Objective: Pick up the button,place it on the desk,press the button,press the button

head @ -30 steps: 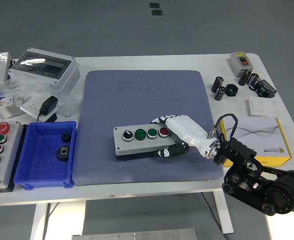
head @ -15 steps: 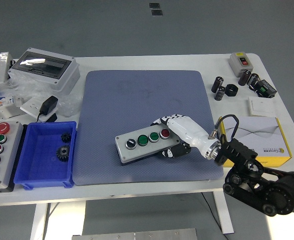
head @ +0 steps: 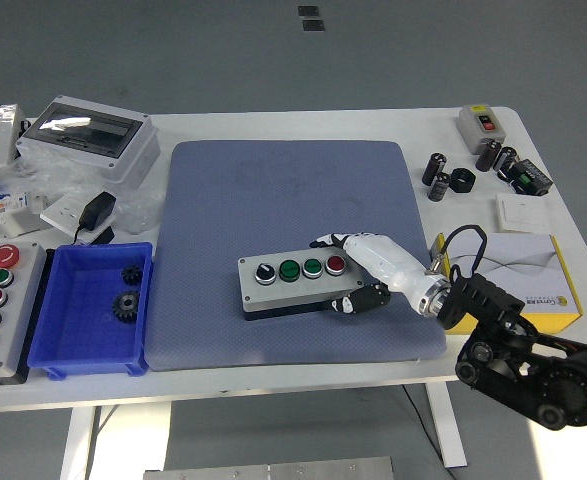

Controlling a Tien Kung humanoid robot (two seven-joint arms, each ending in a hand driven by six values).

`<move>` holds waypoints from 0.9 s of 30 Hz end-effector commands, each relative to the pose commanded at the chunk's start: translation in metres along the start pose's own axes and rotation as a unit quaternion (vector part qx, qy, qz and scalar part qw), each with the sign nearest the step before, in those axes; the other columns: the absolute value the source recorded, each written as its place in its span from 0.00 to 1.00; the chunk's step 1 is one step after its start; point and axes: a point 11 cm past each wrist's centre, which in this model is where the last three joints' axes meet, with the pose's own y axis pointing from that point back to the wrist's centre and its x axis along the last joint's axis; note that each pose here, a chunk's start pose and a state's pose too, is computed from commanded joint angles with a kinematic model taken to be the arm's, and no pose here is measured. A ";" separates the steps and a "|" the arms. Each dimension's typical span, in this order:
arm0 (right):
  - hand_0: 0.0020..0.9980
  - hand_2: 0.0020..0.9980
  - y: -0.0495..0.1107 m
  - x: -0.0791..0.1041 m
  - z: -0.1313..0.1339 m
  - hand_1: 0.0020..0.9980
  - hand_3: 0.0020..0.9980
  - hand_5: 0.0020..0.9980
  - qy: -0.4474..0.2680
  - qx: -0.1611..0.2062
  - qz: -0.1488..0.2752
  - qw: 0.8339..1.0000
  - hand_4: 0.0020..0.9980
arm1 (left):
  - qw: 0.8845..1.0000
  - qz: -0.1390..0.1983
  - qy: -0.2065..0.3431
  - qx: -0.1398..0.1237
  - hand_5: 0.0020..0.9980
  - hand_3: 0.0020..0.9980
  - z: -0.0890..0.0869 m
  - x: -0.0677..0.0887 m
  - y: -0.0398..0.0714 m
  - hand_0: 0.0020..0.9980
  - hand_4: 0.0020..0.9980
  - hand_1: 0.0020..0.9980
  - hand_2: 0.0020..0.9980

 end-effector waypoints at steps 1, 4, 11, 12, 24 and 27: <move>0.85 0.79 0.001 0.000 0.000 0.78 0.82 0.05 -0.001 -0.001 0.000 1.000 0.65 | 1.000 0.000 0.000 0.000 0.46 0.61 0.000 0.000 0.000 0.63 0.65 0.60 0.54; 0.87 0.81 0.002 0.001 0.002 0.80 0.86 0.09 -0.005 -0.005 0.000 1.000 0.69 | 1.000 0.000 0.000 0.000 0.46 0.60 -0.001 0.000 0.000 0.63 0.65 0.60 0.54; 0.88 0.84 0.005 0.003 0.003 0.82 0.91 0.12 -0.011 -0.008 0.001 1.000 0.73 | 1.000 -0.001 -0.001 0.000 0.46 0.60 -0.001 0.000 0.000 0.63 0.64 0.60 0.53; 0.88 0.84 0.005 0.003 0.004 0.82 0.91 0.12 -0.011 -0.008 0.001 1.000 0.73 | 1.000 0.000 -0.001 -0.001 0.46 0.60 -0.001 0.000 0.000 0.63 0.64 0.60 0.53; 0.88 0.85 0.007 0.003 0.007 0.83 0.92 0.14 -0.023 -0.014 -0.012 1.000 0.73 | 1.000 0.000 -0.002 0.000 0.45 0.60 -0.001 0.000 0.000 0.63 0.64 0.60 0.53; 0.88 0.85 0.006 0.003 0.007 0.83 0.92 0.14 -0.026 -0.016 -0.020 0.999 0.73 | 1.000 0.000 -0.003 -0.001 0.45 0.60 -0.001 0.000 0.000 0.63 0.64 0.60 0.53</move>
